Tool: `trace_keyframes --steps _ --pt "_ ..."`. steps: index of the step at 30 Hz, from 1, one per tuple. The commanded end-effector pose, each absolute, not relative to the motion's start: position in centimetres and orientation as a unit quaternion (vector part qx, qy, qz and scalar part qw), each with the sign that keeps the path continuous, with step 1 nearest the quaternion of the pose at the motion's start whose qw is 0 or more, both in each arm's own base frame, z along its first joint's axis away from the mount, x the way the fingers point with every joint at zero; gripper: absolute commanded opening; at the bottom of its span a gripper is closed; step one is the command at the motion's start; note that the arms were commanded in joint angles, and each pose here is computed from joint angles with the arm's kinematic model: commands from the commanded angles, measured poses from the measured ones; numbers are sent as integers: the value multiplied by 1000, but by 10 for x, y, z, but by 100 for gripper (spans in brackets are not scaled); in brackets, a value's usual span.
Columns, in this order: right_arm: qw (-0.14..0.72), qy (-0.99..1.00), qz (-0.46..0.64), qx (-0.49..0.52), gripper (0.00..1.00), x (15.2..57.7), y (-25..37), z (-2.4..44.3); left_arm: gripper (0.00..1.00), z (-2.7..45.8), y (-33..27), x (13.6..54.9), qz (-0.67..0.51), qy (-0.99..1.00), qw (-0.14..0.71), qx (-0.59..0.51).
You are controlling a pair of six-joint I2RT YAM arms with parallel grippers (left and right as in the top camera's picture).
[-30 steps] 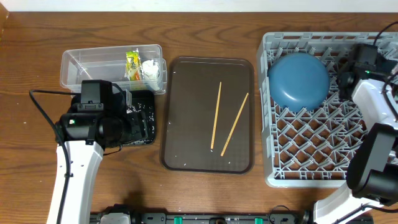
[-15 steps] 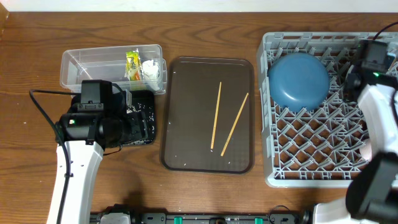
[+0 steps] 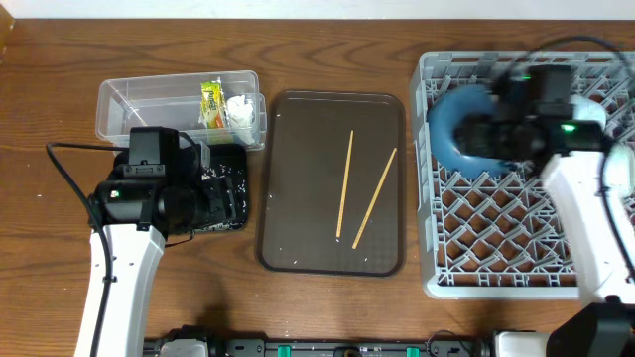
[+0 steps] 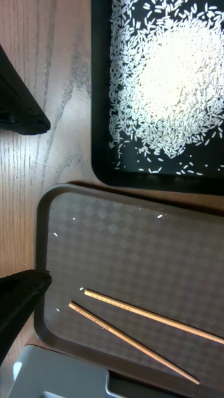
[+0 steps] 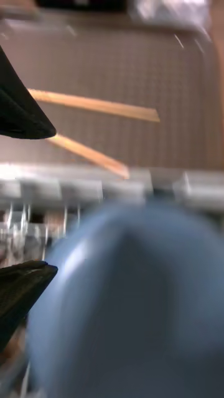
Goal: Sort waste into correct bins and load items into the dishwasher rack
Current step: 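Move the right gripper from the rack to the wooden chopsticks, then close the right gripper on a wooden chopstick on the brown tray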
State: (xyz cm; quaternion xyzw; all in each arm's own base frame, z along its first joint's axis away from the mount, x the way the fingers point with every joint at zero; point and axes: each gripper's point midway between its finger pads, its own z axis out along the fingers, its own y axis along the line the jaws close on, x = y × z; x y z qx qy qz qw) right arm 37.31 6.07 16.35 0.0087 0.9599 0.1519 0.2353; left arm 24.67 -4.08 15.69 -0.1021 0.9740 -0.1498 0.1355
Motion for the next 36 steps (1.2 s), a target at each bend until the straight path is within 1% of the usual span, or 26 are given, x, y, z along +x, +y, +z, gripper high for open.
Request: trace_keyframes --steps 1,5,8,9,11,13,16,21,22,23,24,25,26,27,28,30,32,36 --pt "220 957 183 -40 62 359 117 165 72 158 -38 248 -145 974 138 -106" --pt "218 966 130 -58 62 347 153 156 72 158 -38 248 -145 974 138 -106" --pt "219 970 91 -48 63 339 172 147 72 158 -38 248 -145 974 138 -106" --pt "218 971 86 -48 63 336 178 144 72 158 -38 248 -145 974 138 -106" --pt "207 972 82 -67 67 327 195 136 72 158 -38 248 -145 974 138 -106" --pt "195 974 81 -77 67 321 210 125 72 158 -38 248 -145 974 138 -106" --pt "170 981 73 -63 67 312 223 104 72 157 -38 247 -145 974 136 -106" --pt "126 989 67 -47 78 301 234 74 72 153 -38 245 -145 975 131 -107" --pt "119 989 74 -50 79 300 238 70 72 153 -38 245 -145 975 131 -107" --pt "110 989 83 -52 78 298 242 67 72 153 -38 245 -145 975 131 -107" --pt "104 989 87 -54 75 296 244 65 72 153 -38 245 -145 975 131 -107" --pt "100 990 87 -55 69 295 244 63 72 153 -38 245 -145 975 131 -107" --pt "100 990 80 -53 67 296 242 61 72 153 -38 245 -145 975 131 -107" --pt "103 991 69 -42 69 297 238 60 72 153 -38 245 -145 975 131 -107" --pt "108 993 51 -13 75 299 230 59 72 153 -38 245 -145 975 131 -107" --pt "119 992 15 47 79 302 214 57 72 153 -38 245 -145 975 131 -107" --pt "123 990 -1 71 79 303 208 54 72 153 -38 245 -145 975 131 -107" --pt "111 990 -11 85 76 301 206 43 72 153 -38 245 -145 975 131 -107"
